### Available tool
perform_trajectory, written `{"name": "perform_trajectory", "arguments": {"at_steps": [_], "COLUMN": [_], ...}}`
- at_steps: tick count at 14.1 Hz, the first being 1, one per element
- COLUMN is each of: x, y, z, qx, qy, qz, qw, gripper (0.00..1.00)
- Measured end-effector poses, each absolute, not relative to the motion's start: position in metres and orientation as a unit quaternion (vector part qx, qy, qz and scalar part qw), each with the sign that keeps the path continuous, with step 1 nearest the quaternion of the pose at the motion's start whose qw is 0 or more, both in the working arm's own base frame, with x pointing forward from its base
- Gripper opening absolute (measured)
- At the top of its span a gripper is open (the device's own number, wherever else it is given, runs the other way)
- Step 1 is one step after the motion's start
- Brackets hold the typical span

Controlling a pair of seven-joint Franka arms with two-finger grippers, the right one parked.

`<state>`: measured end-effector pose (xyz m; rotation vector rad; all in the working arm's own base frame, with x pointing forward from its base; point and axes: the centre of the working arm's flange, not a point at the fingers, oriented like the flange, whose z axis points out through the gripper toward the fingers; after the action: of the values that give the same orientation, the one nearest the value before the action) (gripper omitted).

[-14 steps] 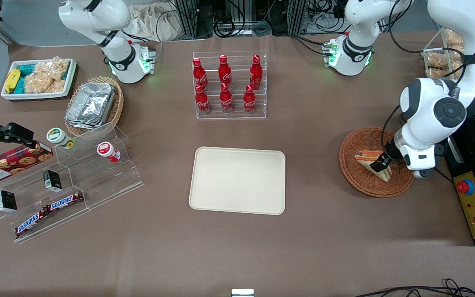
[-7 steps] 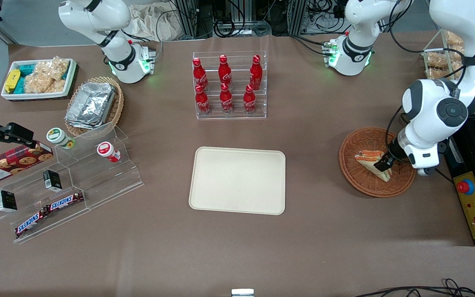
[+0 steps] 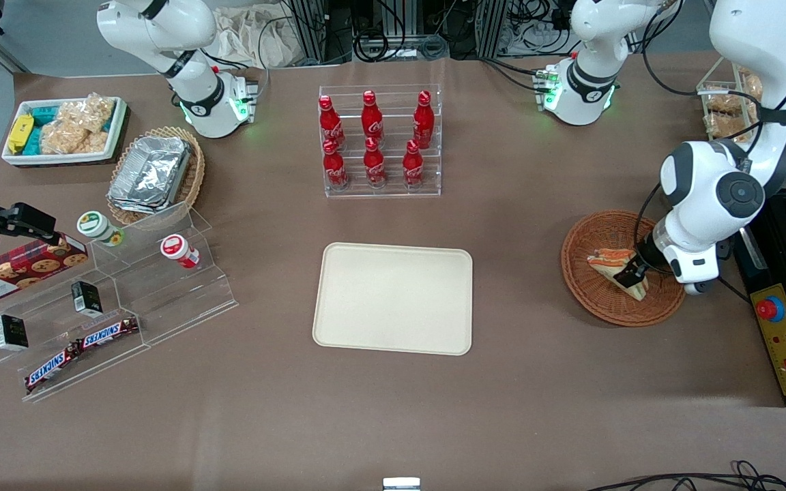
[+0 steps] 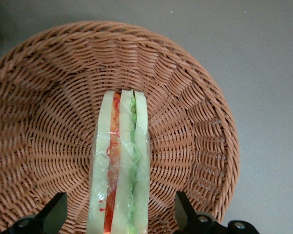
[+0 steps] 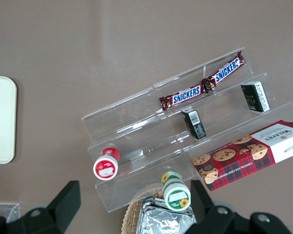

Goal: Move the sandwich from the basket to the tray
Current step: 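Close the left gripper on the sandwich wedge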

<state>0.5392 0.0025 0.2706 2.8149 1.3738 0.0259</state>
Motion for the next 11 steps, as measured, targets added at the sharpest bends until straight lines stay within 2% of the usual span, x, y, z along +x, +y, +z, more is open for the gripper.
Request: {"name": "perform_trajectory", "arguments": {"at_steps": [4,6,7,10,11], "x": [0.5386,0.5385,0.5384,0.5387,0.5388], "y": [0.0048,0.0052,0.0052,0.0073,0.0081], "z": [0.2609,0.2594,0.2589,0.2589,0.2589], "qx": [0.898,0.897,0.897,0.896,0.896], "qy": [0.441,0.441,0.441,0.443,0.444], "qz": [0.002,0.001,0.0,0.002,0.002], "qw": [0.005,0.005,0.005,0.005,0.005], "gripper": [0.96,0.8,0.67,0.38,0.33]}}
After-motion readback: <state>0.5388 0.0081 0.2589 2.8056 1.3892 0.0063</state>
